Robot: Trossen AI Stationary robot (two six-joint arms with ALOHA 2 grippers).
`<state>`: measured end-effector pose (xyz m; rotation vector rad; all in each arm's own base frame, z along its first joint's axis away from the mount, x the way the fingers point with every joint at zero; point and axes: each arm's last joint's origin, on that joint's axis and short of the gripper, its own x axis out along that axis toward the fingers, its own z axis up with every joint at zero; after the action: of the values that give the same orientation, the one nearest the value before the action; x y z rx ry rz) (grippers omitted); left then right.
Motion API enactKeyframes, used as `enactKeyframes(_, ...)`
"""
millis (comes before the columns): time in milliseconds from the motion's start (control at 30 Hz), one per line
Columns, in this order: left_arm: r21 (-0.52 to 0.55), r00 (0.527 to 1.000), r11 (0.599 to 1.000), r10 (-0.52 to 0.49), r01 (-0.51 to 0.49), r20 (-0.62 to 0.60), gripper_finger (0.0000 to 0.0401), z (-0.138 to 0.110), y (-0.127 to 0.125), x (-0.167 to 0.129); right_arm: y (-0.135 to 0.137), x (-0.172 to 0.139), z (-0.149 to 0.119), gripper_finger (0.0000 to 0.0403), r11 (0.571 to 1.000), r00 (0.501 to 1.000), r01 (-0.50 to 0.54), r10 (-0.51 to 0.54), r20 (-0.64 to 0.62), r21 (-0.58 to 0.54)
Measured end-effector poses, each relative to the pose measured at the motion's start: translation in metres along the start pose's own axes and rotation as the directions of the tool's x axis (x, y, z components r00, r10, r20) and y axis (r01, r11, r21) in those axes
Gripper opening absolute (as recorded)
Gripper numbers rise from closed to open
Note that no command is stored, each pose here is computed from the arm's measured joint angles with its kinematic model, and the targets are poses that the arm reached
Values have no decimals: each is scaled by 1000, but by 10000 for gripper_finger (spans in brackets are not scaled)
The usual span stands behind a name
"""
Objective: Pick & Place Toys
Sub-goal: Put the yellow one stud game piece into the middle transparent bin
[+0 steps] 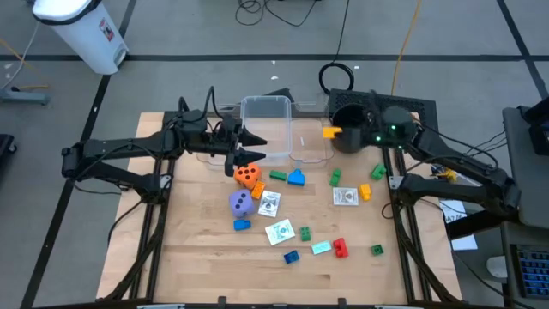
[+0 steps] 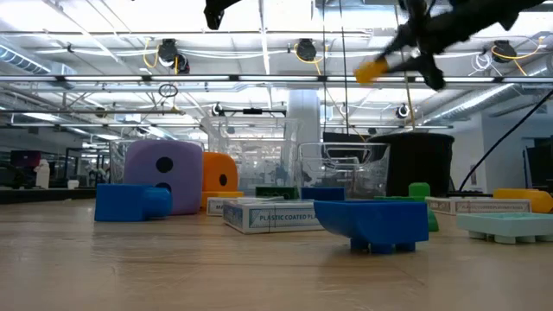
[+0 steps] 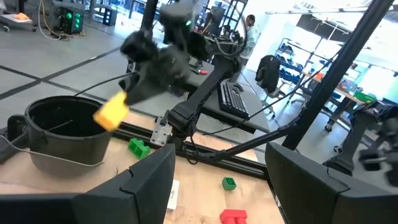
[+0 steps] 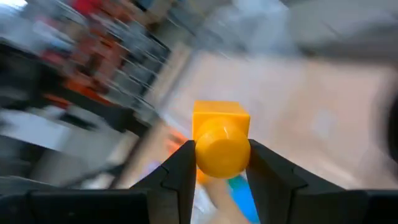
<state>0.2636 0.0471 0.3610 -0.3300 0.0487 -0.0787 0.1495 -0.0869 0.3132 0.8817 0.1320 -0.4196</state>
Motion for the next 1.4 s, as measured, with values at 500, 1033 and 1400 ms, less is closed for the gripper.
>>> enactKeyframes(500,11,999,999,34,-34,12,257,3,9,-3,97,28,35,108,937,987,-148,158,8,-316)
enactKeyframes(1033,10,997,1000,27,-27,-76,257,4,4,-3,160,107,36,108,778,939,-245,41,-343,-578)
enactKeyframes(1400,153,933,985,128,-80,-337,257,50,-16,0,168,123,12,108,735,910,-310,44,-413,-604)
